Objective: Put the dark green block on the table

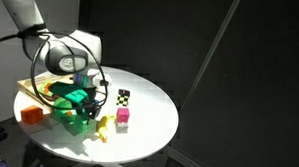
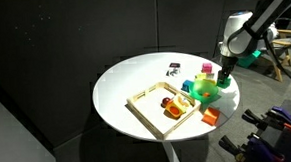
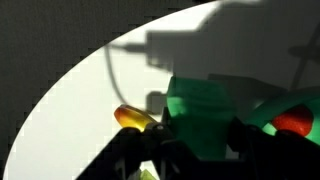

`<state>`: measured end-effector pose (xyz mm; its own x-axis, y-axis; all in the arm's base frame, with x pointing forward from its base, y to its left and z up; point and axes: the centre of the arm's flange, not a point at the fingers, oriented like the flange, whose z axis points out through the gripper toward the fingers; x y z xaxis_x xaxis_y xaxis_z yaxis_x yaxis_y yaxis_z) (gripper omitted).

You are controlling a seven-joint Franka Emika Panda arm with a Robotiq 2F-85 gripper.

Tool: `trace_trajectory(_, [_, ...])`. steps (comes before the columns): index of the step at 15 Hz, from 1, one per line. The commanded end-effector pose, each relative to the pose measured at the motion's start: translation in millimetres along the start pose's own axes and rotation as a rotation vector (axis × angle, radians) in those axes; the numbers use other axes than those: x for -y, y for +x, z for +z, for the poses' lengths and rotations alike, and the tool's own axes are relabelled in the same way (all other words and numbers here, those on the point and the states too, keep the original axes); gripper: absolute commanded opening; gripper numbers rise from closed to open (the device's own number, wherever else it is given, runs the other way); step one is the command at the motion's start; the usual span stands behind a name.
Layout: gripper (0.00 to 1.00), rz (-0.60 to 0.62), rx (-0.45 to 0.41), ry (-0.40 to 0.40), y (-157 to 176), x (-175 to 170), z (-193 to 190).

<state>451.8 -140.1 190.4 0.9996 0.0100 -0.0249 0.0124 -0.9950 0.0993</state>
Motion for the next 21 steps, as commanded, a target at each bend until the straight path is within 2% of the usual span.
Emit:
trace_trajectory(1, [0.25,-0.002,-0.007,-0.009,1.7,-1.9,2.8])
trace_trajectory(14, [0.25,-0.002,0.003,-0.006,1.5,-1.8,3.4])
trace_trajectory(15, [0.50,-0.002,0.017,0.001,-0.9,0.8,9.3])
trace_trajectory(21, [0.50,-0.002,0.015,0.001,-0.2,0.5,8.7])
